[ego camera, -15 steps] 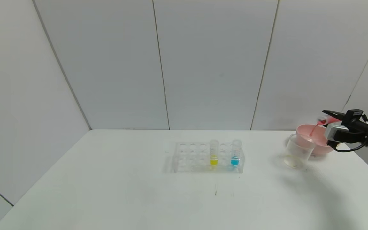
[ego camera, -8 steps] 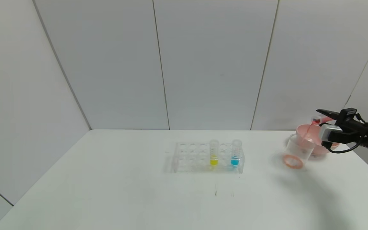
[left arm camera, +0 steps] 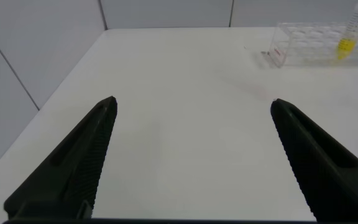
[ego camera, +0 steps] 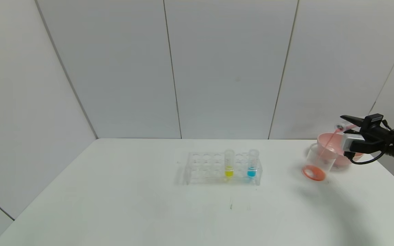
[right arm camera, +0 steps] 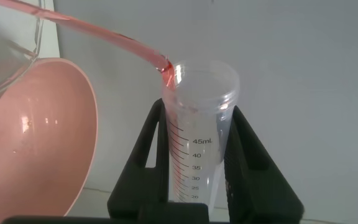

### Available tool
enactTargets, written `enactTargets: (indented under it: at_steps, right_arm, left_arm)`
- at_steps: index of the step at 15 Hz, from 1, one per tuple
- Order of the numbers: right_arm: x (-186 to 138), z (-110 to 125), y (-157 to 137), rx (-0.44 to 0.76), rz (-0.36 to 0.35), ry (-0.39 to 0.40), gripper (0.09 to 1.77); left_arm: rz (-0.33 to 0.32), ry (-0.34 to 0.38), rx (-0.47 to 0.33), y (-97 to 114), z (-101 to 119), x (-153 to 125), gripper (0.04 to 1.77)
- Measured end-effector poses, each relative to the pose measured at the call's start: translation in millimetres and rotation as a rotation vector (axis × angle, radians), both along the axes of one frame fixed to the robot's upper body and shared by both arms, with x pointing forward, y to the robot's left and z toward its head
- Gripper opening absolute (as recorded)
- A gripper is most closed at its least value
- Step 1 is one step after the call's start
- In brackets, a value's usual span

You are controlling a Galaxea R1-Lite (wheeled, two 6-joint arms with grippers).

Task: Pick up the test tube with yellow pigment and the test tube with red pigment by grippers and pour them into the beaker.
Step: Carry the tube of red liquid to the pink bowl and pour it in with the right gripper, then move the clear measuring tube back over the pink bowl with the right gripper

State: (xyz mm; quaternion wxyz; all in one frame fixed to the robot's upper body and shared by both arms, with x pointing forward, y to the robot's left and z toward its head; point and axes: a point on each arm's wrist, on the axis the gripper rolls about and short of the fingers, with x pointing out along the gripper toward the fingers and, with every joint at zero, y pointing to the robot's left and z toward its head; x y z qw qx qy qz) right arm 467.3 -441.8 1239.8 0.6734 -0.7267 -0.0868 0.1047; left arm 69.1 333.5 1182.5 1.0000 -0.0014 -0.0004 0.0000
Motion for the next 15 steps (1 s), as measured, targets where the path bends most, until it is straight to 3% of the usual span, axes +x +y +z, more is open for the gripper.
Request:
enactTargets:
  at_steps: [12, 15]
  right_arm:
    - [-0.2, 2.5, -0.2, -0.026, -0.004, -0.029, 0.57]
    - [2.0, 5.0, 1.0, 0.049, -0.015, -0.003, 0.57]
  left_arm:
    - [0.0, 0.0, 0.0, 0.0, 0.0, 0.0, 1.76]
    - [0.0, 0.0, 0.0, 0.0, 0.0, 0.0, 1.76]
